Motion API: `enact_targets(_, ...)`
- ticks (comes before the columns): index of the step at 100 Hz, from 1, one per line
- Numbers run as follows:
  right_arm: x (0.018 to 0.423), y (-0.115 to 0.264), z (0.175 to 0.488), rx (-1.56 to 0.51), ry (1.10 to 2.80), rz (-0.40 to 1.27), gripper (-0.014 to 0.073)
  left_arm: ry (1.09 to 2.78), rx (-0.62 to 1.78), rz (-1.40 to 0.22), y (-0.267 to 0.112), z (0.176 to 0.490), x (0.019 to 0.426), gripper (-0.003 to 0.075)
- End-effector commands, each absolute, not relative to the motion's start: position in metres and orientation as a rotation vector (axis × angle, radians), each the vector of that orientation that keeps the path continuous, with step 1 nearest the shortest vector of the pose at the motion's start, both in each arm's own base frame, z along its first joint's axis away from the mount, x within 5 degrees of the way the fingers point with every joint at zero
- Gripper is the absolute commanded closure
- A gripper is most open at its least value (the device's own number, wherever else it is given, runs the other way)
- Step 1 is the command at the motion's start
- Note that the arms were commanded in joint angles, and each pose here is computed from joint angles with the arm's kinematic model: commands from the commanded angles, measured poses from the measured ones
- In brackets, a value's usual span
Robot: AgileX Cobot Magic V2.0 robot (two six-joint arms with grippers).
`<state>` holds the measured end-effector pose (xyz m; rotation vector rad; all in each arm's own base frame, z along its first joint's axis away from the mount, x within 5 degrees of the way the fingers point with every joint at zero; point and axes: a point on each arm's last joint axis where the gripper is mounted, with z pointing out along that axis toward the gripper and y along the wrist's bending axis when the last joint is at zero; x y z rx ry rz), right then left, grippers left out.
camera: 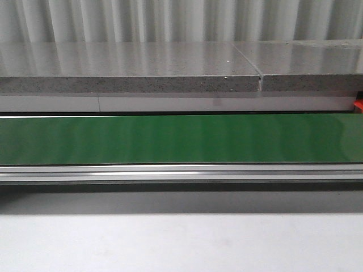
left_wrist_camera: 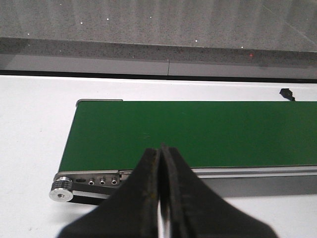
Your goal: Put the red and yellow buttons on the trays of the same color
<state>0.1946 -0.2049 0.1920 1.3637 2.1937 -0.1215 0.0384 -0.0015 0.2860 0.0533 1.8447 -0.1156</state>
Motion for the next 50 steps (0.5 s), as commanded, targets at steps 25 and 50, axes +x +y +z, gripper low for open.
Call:
enact_targets(25,0.199,-0.178,0.269,1.1,1.945,-0.189,0.0064,1.759,0.051,-0.144,-0.003,0.3,0.039,0.0741)
enact_targets(50,0.197,-0.143,0.308,0.914,1.858,-0.169,0.0066,1.759,0.051,-0.144,-0.003,0.3,0.039,0.0741)
